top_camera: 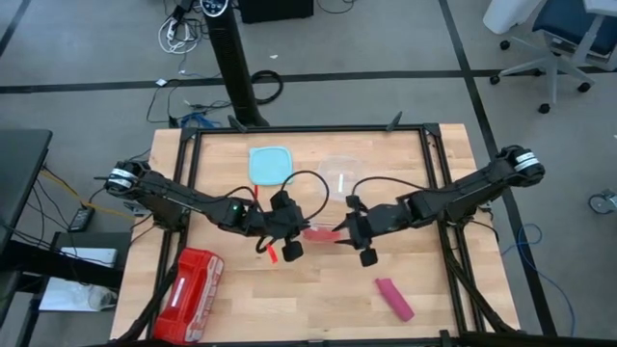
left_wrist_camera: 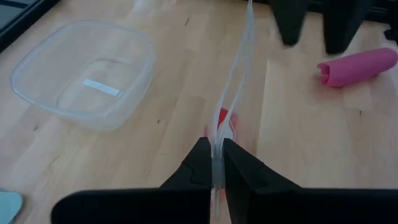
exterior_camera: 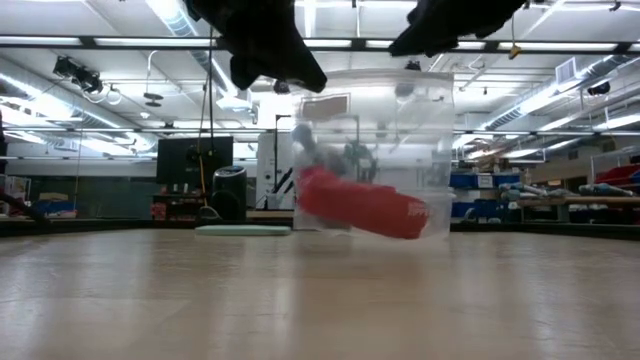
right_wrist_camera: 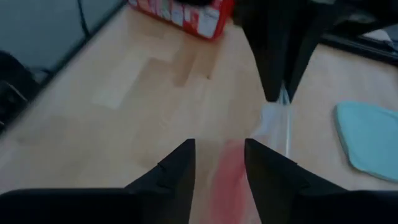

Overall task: Roll bandage
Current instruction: Open the transparent zip bag

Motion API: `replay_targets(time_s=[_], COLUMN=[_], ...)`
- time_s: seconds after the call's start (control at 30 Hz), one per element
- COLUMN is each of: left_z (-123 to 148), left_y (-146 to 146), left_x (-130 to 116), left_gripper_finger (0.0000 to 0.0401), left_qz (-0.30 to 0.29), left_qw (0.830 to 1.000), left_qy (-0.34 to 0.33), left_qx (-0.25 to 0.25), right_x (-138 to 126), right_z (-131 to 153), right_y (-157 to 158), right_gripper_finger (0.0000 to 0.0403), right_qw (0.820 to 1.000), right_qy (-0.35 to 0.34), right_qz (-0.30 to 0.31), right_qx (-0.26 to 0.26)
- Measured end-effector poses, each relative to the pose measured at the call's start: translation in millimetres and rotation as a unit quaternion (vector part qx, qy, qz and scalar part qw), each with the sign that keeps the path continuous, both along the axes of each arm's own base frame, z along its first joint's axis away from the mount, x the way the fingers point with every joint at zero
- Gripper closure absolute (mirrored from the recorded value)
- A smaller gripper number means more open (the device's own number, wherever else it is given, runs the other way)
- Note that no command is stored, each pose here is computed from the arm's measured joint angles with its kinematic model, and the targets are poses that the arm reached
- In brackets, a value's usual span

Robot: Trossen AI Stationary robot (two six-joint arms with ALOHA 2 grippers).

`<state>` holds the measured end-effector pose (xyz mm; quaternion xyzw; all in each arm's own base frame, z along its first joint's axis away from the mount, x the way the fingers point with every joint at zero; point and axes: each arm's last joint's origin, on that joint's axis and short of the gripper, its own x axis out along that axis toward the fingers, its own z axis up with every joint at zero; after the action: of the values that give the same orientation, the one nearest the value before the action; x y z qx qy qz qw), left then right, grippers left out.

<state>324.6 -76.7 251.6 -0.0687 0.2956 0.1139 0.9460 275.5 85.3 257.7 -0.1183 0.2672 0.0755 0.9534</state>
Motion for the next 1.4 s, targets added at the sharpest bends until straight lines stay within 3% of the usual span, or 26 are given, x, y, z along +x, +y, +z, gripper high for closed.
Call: replay_targets(time_s=[0.3,0.6,0.87,1.4], left_z=[-1,-1,-2,-2], left_y=[0,0,-1,7], left_x=[0,0,-1,1], left_gripper_finger=[0.0381,0.0380,0.0380,0.0380], left_qz=[-0.018,-0.021,-0.028,-0.026], left_qw=[1.000,1.000,0.999,0.999], left_qy=[0.007,0.009,0.014,0.014], left_qx=[-0.017,-0.019,-0.024,-0.033], right_x=[23,42,42,36], right_z=[2,-12,-16,-18], right_y=[-1,0,-3,9], right_gripper_finger=[0.0229,0.0227,0.0227,0.0229], right_qw=[0.999,0.997,0.996,0.992], right_qy=[0.014,0.052,0.071,0.087], right_qz=[-0.002,0.004,0.004,0.060], right_qx=[-0.040,-0.048,-0.051,-0.065])
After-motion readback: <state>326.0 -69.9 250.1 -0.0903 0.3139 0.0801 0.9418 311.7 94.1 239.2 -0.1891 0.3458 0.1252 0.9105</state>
